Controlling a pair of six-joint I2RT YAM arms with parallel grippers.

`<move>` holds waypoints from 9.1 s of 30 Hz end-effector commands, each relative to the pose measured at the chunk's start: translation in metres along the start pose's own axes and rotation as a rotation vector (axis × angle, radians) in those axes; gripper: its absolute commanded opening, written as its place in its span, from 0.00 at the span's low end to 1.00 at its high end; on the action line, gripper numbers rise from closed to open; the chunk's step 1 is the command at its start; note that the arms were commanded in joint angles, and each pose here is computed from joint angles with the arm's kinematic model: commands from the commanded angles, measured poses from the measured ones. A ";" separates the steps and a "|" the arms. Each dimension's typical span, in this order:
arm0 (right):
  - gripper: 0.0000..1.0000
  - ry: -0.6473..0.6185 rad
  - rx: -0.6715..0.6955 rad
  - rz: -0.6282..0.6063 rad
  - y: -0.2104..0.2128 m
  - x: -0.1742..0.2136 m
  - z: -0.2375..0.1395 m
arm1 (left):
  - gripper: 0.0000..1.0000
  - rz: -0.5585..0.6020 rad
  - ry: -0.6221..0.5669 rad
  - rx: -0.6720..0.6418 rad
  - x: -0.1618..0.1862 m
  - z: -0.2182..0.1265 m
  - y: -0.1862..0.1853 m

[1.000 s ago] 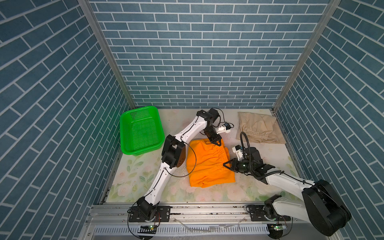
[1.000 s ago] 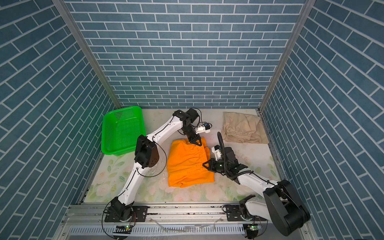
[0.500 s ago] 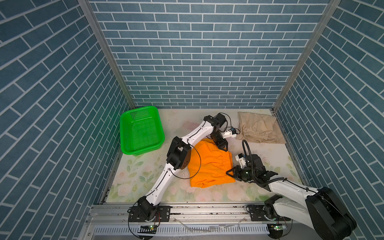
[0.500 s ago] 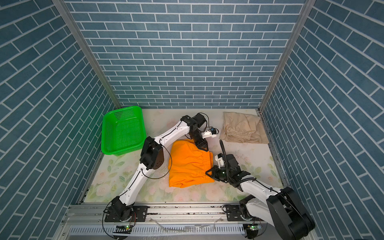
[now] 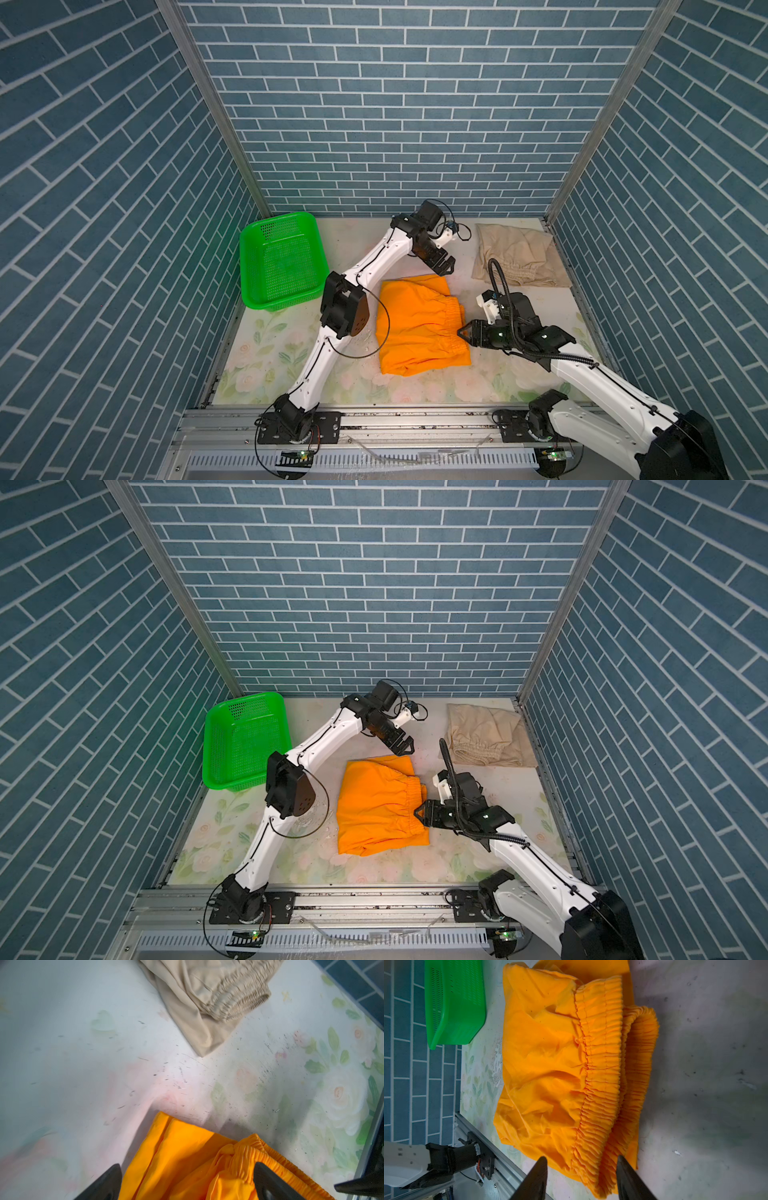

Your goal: Fold and stack the shorts

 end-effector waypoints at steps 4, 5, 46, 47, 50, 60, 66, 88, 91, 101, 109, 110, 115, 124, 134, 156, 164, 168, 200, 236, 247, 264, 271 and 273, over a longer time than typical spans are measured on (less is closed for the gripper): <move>0.31 -0.003 -0.034 -0.051 0.003 -0.002 0.018 | 0.77 -0.153 -0.075 0.065 0.027 -0.038 -0.001; 0.27 -0.007 -0.068 -0.036 0.003 -0.001 0.026 | 0.70 -0.160 -0.081 0.122 0.034 -0.033 -0.006; 0.71 -0.069 0.625 0.095 -0.232 -0.262 -0.023 | 1.00 -0.613 -0.251 -0.272 0.173 -0.102 0.055; 0.68 -0.054 0.620 0.106 -0.241 -0.266 -0.017 | 1.00 -0.632 -0.249 -0.268 0.183 -0.101 0.055; 0.62 -0.004 0.637 0.129 -0.261 -0.268 -0.004 | 1.00 -0.669 -0.247 -0.259 0.204 -0.097 0.056; 0.55 0.165 0.592 0.221 -0.276 -0.202 0.033 | 1.00 -0.703 -0.201 -0.289 0.227 -0.091 0.061; 0.55 0.185 0.541 0.250 -0.250 -0.164 0.022 | 1.00 -0.706 -0.196 -0.284 0.226 -0.090 0.061; 0.73 -0.094 0.053 0.088 -0.034 -0.083 -0.045 | 1.00 -0.761 -0.190 -0.150 0.246 -0.050 0.062; 0.76 0.047 -0.036 0.042 -0.007 -0.051 -0.005 | 1.00 -0.789 -0.190 -0.121 0.255 -0.044 0.060; 0.79 0.190 0.030 0.050 -0.025 -0.005 0.029 | 1.00 -0.798 -0.196 -0.107 0.274 -0.040 0.057; 0.80 0.170 0.028 0.026 -0.035 -0.008 0.051 | 1.00 -0.818 -0.206 -0.032 0.270 -0.029 0.055; 0.80 0.175 0.027 0.022 -0.036 -0.008 0.054 | 1.00 -0.820 -0.197 -0.022 0.271 -0.026 0.054; 0.80 0.172 0.027 0.021 -0.040 -0.012 0.064 | 1.00 -0.832 -0.182 -0.012 0.277 -0.022 0.053; 0.70 0.159 -0.039 0.080 -0.041 -0.006 0.085 | 0.97 -0.838 -0.170 0.063 0.277 -0.009 0.042; 0.15 0.044 -0.199 0.114 -0.022 -0.029 0.103 | 0.34 -0.805 -0.139 0.119 0.270 0.003 0.029; 0.00 -0.062 0.048 0.029 -0.018 -0.124 -0.044 | 0.00 -0.510 -0.098 0.231 0.108 -0.011 -0.047; 0.00 -0.141 0.245 0.150 -0.068 -0.113 -0.112 | 0.00 -0.389 -0.100 0.327 0.033 0.024 -0.082; 0.00 -0.205 0.287 0.229 -0.095 -0.105 -0.131 | 0.00 -0.331 -0.114 0.354 0.014 0.040 -0.096; 0.59 -0.287 0.506 0.656 -0.251 -0.072 -0.133 | 0.99 -0.256 -0.065 0.398 0.010 0.136 -0.099; 0.73 0.169 0.674 0.509 -0.190 -0.044 0.002 | 1.00 -0.542 -0.162 0.089 0.112 -0.014 0.020; 0.73 0.208 0.749 0.394 -0.228 -0.109 0.010 | 1.00 -0.631 -0.194 0.052 0.130 -0.024 0.046; 0.77 0.002 0.786 0.120 -0.248 -0.253 -0.019 | 1.00 -0.631 -0.353 -0.325 0.163 -0.098 0.087; 0.81 -0.311 0.783 0.026 -0.171 -0.245 -0.109 | 1.00 -0.581 -0.521 -0.864 0.205 -0.180 0.120; 0.84 -0.375 0.811 0.008 -0.157 -0.222 -0.128 | 1.00 -0.575 -0.550 -0.967 0.225 -0.197 0.131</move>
Point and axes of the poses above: each gripper's point midway between its finger pads, its own z axis out along the fingers, its own y axis along the line the jaws close on, x = y × z, the point moved 5 cm from there along -z, back along the fingers, and after that the axes turned 10 degrees about -z, right-handed, at the moved point
